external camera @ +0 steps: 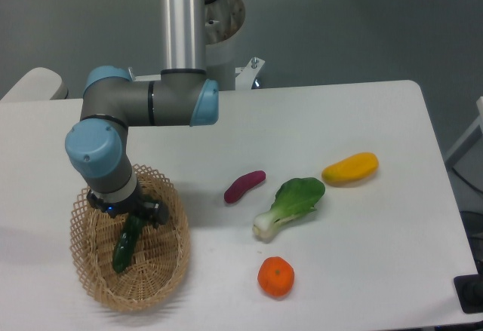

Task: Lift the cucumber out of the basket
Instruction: 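Lower the gripper onto the cucumber and close the fingers on it, then lift the cucumber out of the basket and carry it toward the bok choy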

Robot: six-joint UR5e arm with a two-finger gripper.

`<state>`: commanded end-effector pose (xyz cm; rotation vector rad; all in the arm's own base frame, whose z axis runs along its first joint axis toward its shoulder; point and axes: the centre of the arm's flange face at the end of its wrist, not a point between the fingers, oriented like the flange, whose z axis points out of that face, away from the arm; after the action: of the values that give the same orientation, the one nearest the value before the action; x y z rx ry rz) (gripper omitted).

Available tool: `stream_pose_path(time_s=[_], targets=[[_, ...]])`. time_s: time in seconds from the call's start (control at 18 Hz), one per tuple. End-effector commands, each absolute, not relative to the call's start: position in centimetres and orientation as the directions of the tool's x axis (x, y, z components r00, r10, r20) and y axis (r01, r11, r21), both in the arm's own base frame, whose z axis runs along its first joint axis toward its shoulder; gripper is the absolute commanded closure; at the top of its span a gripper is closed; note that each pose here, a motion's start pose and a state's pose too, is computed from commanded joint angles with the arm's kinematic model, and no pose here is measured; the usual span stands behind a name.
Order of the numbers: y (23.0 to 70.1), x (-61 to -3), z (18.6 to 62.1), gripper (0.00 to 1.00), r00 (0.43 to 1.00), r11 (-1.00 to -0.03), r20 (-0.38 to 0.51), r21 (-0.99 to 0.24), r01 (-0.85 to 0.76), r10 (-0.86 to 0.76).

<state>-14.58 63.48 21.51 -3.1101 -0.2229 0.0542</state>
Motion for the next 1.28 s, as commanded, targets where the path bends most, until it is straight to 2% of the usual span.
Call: stream_pose_path(time_s=[0.39, 0.44, 0.56, 0.61, 0.67, 0.78, 0.89, 1.28], targets=[[63.7, -14.5, 20.9, 0.00, 0.990, -0.991, -0.031, -0.018, 0.136, 0.137], [63.8, -14.6, 20.9, 0.04, 0.990, -0.991, -0.032, -0.021, 0.135, 0.135], [63.8, -14.6, 21.0, 0.38, 0.991, -0.991, -0.032, -0.022, 0.130, 0.131], [63.8, -14.6, 21.0, 0.50, 0.991, -0.991, -0.032, -0.022, 0.130, 0.131], [63.9, -14.6, 21.1, 0.58, 0.991, -0.991, -0.033, -0.024, 0.128, 0.129], [63.9, -14.7, 21.3, 0.67, 0.992, -0.992, -0.034, -0.028, 0.119, 0.120], [64.1, -14.8, 21.5, 0.71, 0.992, -0.993, -0.036, -0.032, 0.118, 0.119], [66.0, -15.7, 25.2, 0.72, 0.991, -0.988, -0.059, -0.103, 0.116, 0.122]])
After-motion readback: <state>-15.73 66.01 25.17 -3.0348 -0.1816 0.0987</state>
